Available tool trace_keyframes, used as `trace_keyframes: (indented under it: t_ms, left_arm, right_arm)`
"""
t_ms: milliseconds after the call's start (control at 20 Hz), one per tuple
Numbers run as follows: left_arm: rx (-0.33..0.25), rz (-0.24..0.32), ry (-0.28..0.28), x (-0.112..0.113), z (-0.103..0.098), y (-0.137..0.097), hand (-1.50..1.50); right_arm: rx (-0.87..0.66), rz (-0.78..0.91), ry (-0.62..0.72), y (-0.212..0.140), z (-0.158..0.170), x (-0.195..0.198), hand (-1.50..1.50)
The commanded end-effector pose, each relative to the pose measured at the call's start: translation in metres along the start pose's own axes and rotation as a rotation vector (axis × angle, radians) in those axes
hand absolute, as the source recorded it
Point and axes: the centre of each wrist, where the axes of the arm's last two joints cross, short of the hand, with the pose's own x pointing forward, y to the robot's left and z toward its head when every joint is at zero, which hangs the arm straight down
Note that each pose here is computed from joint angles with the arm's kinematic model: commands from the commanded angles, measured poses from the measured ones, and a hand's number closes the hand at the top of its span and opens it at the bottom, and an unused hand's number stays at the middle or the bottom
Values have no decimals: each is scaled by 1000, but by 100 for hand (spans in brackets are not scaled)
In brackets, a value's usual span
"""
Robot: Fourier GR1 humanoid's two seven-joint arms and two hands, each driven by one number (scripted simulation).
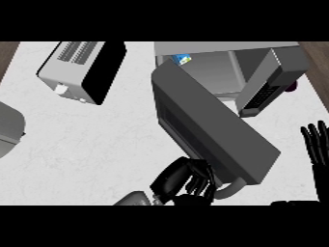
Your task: Pick up the milk, place it into the microwave and close the microwave
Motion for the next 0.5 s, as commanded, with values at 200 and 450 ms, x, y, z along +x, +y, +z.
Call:
trace_keyframes:
  t_ms: [200,450]
  left_arm:
    - [148,51,-85,24,-26,-2,150]
    - [204,49,-139,33,-41,9,150]
  right_arm:
    - [148,-78,-54,-1,-12,34,-150]
    - [254,-100,-73,2,-28,44,-150]
